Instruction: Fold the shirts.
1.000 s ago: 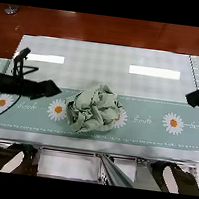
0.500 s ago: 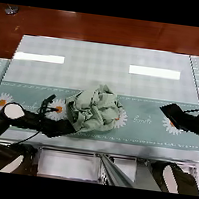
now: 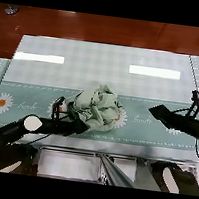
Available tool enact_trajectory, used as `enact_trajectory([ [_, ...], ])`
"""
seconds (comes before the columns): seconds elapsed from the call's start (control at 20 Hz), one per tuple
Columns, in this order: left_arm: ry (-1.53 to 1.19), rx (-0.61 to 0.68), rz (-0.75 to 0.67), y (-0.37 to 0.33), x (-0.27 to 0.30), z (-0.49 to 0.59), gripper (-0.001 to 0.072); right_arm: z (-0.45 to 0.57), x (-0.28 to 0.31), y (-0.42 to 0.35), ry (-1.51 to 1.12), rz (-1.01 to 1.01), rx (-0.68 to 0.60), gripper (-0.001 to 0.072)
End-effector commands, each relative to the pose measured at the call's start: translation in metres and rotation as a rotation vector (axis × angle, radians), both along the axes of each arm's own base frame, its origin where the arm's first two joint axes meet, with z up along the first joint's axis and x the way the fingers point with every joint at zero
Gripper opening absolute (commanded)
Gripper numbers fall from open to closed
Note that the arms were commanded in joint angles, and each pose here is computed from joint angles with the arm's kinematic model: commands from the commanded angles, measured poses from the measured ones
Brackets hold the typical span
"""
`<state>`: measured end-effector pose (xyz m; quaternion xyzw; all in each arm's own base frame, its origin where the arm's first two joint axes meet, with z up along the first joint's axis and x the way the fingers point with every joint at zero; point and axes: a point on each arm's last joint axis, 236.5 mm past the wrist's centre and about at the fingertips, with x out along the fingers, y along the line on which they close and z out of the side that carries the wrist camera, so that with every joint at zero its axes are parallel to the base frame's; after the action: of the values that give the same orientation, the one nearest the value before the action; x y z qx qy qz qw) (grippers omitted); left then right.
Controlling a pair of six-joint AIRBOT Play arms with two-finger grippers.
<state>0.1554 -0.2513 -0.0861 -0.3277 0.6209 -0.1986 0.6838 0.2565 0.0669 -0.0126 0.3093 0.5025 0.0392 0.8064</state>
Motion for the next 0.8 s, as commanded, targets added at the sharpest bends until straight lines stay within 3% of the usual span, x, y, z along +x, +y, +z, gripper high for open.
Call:
enact_trajectory([
  [0.0,-0.065,-0.009,0.103,0.001,0.028,0.004,0.07,-0.008,-0.01,0.005,0.041,0.037,-0.039,0.0624],
  [0.2,-0.044,-0.022,0.057,0.002,0.024,0.008,0.0691,-0.01,-0.015,0.011,0.053,0.067,-0.049,0.0624],
  [0.25,-0.04,-0.023,0.04,0.002,0.022,0.008,0.0464,-0.011,-0.014,0.01,0.051,0.065,-0.054,0.0624],
  [0.3,-0.049,-0.022,0.016,0.001,0.019,0.008,0.0071,-0.011,-0.014,0.009,0.054,0.06,-0.057,0.0624],
  [0.35,-0.061,-0.023,-0.015,-0.001,0.017,0.01,0.0032,-0.012,-0.015,0.008,0.057,0.06,-0.063,0.0624],
  [0.5,-0.107,-0.041,-0.083,-0.005,0.021,0.023,0.0033,-0.016,-0.028,0.016,0.111,0.084,-0.029,0.0624],
  [0.65,-0.144,-0.065,-0.069,-0.004,0.04,0.041,0.0033,-0.008,-0.046,0.066,0.147,0.146,0.212,0.0624],
  [0.75,-0.169,-0.077,-0.05,-0.003,0.053,0.052,0.0033,-0.007,-0.05,0.078,0.155,0.144,0.284,0.0623],
])
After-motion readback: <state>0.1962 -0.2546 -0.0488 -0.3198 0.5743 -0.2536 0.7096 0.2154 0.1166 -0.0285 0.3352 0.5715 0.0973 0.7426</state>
